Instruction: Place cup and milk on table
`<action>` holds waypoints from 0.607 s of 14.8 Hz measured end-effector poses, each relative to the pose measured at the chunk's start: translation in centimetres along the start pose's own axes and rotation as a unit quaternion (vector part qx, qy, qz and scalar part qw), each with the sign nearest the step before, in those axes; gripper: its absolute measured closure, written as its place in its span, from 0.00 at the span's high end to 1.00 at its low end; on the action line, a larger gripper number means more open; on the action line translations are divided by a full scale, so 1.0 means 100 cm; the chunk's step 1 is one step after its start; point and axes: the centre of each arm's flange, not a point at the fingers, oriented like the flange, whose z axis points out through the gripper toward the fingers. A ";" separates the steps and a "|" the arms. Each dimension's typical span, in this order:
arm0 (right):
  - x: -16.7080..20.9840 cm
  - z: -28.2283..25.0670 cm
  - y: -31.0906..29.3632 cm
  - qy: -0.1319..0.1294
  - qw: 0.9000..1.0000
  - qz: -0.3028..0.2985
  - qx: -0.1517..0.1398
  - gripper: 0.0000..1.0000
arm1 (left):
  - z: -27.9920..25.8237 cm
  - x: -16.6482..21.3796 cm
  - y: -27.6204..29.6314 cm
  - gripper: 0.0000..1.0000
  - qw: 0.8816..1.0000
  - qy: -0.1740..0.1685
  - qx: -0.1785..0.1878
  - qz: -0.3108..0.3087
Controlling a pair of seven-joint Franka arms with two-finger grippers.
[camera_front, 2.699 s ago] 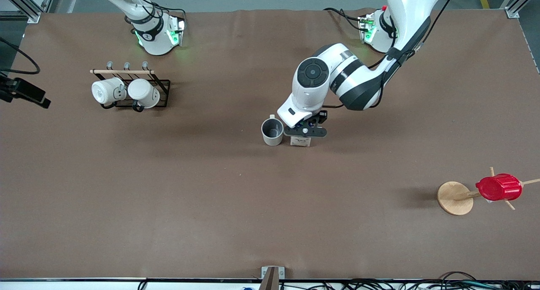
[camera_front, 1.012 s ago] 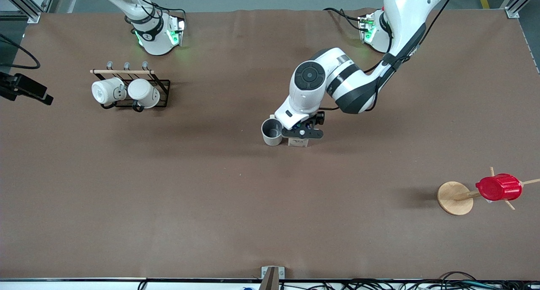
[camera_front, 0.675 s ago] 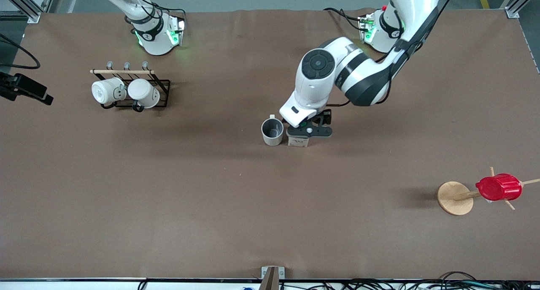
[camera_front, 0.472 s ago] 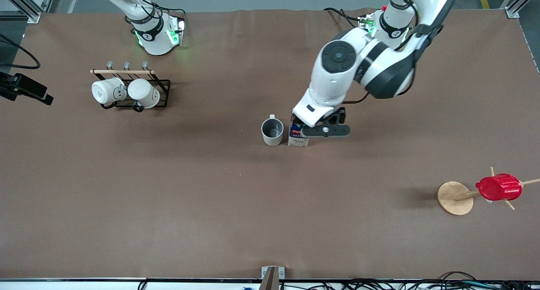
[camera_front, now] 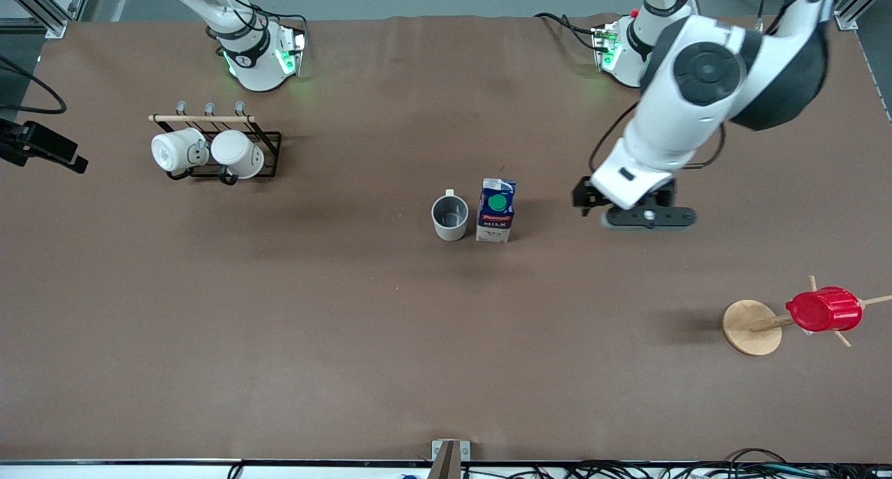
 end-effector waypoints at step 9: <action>0.000 0.000 0.000 0.000 1.000 0.000 0.000 1.00 | -0.093 -0.007 -0.142 1.00 0.999 0.023 -0.008 0.026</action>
